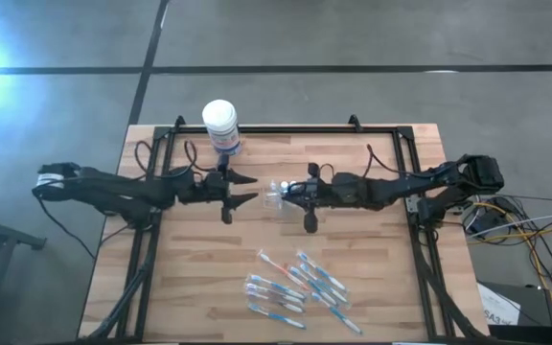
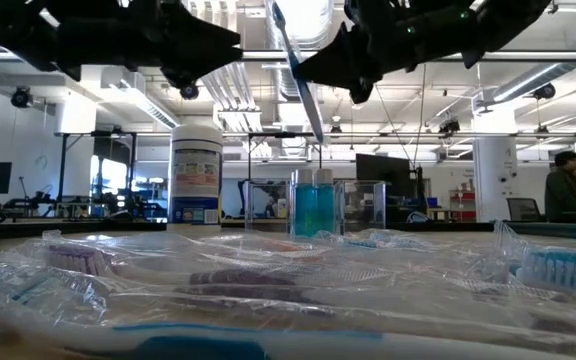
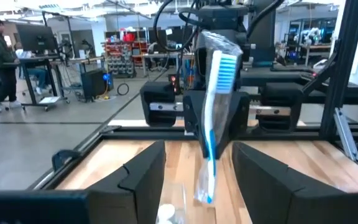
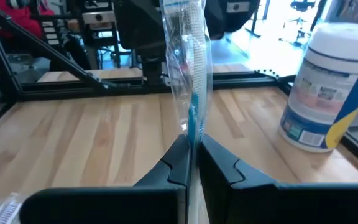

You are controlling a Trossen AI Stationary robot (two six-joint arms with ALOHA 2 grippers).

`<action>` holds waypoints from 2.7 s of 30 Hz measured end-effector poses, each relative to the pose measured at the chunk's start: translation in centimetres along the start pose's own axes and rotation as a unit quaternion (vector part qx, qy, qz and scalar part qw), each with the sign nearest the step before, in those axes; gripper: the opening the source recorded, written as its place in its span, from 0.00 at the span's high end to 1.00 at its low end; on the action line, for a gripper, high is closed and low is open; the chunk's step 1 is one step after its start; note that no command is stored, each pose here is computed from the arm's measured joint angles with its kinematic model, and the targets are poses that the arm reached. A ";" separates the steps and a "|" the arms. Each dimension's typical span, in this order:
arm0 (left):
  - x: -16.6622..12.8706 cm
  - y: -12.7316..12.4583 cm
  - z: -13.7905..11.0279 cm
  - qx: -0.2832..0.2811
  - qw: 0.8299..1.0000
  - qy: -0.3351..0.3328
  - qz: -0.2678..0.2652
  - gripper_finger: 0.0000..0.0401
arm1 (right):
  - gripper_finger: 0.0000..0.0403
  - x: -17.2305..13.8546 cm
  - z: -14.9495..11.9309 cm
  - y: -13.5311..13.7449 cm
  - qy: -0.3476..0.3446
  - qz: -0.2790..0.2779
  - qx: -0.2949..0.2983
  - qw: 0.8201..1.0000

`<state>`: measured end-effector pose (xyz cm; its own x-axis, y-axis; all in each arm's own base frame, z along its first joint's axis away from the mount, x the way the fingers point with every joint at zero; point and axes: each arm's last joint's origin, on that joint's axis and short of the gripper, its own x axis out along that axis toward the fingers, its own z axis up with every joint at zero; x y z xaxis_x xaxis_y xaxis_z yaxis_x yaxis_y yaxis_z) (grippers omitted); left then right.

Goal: Pick & Place toothbrushing station
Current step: Put the blue toothbrush in the transparent organizer

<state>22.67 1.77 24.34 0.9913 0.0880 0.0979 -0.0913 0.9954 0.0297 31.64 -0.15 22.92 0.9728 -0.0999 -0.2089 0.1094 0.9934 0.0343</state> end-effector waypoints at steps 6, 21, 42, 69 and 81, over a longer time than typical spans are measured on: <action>1.6 0.0 0.6 0.000 1.000 -0.017 0.001 0.52 | 0.97 0.2 0.8 -0.2 -0.009 -0.003 -0.007 1.000; 4.9 0.1 1.4 0.007 1.000 -0.017 -0.008 0.52 | 0.97 0.3 1.6 -0.2 -0.020 -0.003 -0.022 1.000; 5.8 0.2 1.5 0.021 0.999 -0.019 -0.032 0.86 | 0.97 0.3 1.6 -0.3 -0.022 -0.004 -0.027 0.999; -0.2 1.6 3.7 0.034 0.999 -0.003 -0.024 0.98 | 0.62 -3.9 1.9 0.2 -0.014 0.014 0.008 1.000; -1.5 3.7 0.3 -0.022 0.998 0.041 -0.044 0.98 | 0.97 -9.7 -3.3 -0.1 -0.094 0.064 0.014 0.993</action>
<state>20.86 5.33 24.57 0.9999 0.0010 0.0150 -0.0008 1.0000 -0.0084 21.56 0.91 21.68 0.9998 0.0151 -0.0148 -0.0139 0.9970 0.0757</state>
